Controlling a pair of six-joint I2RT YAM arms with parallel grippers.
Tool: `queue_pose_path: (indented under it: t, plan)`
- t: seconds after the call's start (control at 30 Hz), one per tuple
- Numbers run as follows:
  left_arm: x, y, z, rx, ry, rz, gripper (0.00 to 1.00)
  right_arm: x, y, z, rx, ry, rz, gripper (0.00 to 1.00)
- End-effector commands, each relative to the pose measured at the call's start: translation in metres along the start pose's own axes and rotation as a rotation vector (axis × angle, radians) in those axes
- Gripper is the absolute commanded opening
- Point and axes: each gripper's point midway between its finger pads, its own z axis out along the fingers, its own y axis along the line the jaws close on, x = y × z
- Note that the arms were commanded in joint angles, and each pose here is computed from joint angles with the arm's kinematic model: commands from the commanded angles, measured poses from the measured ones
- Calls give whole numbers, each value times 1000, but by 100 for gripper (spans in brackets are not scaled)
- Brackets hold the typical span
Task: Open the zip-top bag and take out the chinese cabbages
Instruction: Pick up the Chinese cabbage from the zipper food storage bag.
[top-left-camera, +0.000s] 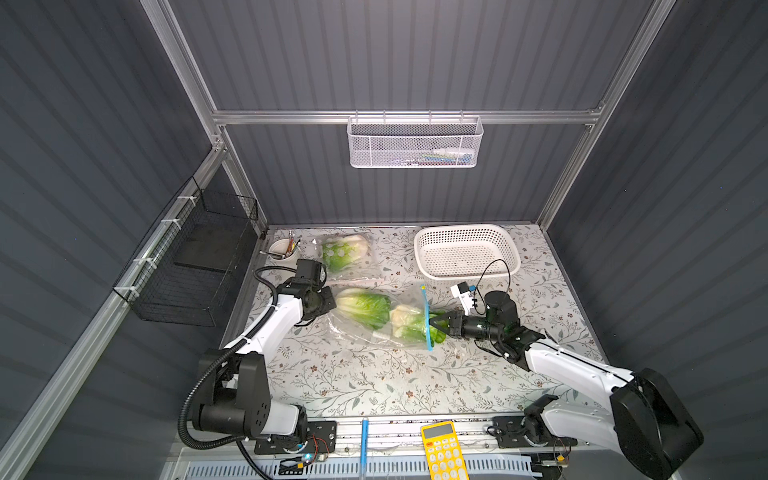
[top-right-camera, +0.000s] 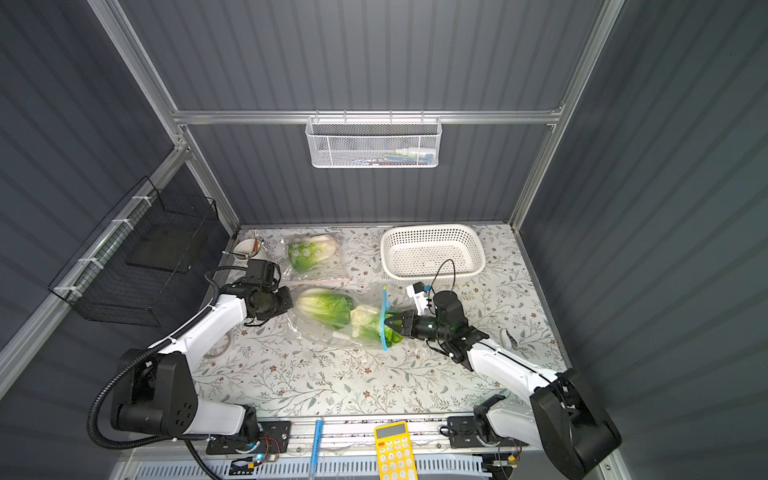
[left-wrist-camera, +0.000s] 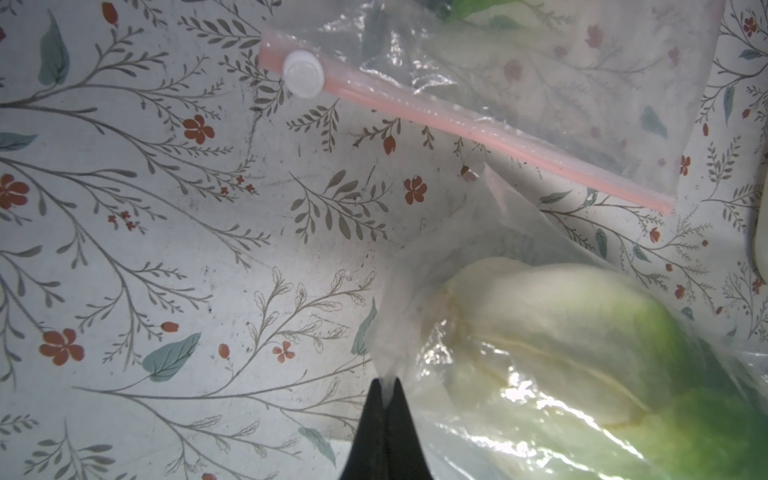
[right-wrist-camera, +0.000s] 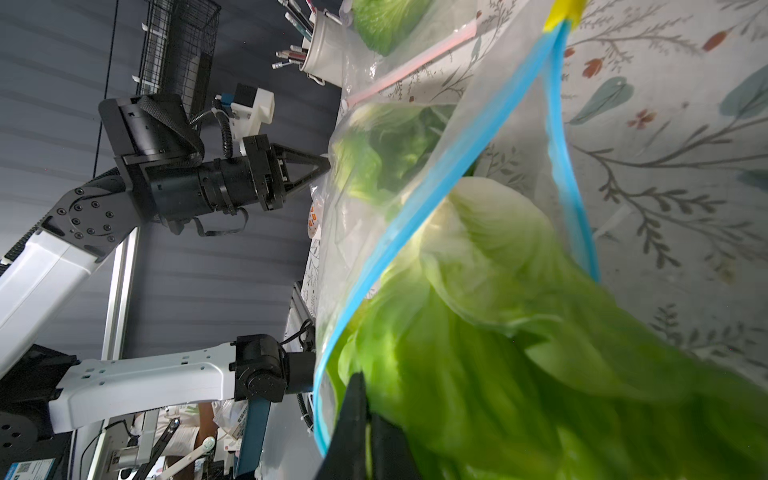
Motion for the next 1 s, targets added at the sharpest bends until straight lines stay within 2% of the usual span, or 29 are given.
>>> queue_pose_path:
  t: [0.0, 0.97]
  plan:
    - [-4, 6, -1, -33, -4, -3, 0, 0, -3, -6, 21, -12, -24, 0]
    - [-3, 7, 1, -36, 4, -5, 0, -14, 2, -62, 157, -128, -112, 0]
